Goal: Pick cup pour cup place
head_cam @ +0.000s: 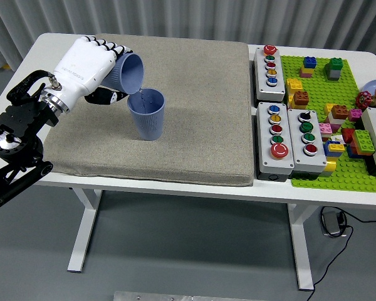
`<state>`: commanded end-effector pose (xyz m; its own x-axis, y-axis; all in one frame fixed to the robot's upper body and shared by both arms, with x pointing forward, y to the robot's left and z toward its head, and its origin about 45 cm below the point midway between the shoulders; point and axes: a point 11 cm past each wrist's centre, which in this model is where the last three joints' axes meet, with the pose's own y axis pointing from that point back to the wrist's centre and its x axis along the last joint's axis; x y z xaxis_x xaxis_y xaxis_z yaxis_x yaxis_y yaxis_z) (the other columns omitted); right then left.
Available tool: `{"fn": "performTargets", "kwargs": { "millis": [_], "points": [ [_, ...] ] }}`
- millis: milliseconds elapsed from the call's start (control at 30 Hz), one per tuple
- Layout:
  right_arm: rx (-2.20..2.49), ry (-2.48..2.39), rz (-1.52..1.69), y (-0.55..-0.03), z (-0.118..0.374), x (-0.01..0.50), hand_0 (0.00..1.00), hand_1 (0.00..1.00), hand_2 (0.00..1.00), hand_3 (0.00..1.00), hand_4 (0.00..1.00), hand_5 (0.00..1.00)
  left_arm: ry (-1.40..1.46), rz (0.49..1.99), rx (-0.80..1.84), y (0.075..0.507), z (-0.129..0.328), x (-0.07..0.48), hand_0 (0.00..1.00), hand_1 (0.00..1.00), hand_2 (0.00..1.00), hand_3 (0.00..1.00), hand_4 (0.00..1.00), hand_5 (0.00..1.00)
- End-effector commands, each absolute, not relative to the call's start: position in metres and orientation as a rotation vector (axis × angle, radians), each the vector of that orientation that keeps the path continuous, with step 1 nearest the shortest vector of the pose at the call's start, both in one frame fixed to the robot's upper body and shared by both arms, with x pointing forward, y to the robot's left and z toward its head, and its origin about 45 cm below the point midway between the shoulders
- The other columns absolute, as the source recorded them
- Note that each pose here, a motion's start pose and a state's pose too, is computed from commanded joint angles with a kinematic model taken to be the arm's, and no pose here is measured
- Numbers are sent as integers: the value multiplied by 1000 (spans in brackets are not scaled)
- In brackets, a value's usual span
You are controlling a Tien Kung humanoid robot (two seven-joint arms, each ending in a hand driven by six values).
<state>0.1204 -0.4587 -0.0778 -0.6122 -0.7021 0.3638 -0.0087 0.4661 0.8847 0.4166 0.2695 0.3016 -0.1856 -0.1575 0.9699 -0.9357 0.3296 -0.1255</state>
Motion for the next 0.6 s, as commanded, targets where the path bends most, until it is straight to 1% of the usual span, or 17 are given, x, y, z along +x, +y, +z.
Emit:
{"fn": "performTargets", "kwargs": {
  "millis": [233, 600],
  "points": [
    [592, -1970, -1182, -459, -78, 121, 674, 599, 565, 579, 2, 48, -1595, 988, 1018, 272, 302, 416, 504, 532, 565, 565, 698, 133],
    [596, -1973, -1177, -460, -77, 123, 675, 599, 565, 579, 2, 49, -1616, 956, 1027, 269, 302, 416, 505, 534, 565, 567, 689, 118]
  ]
}}
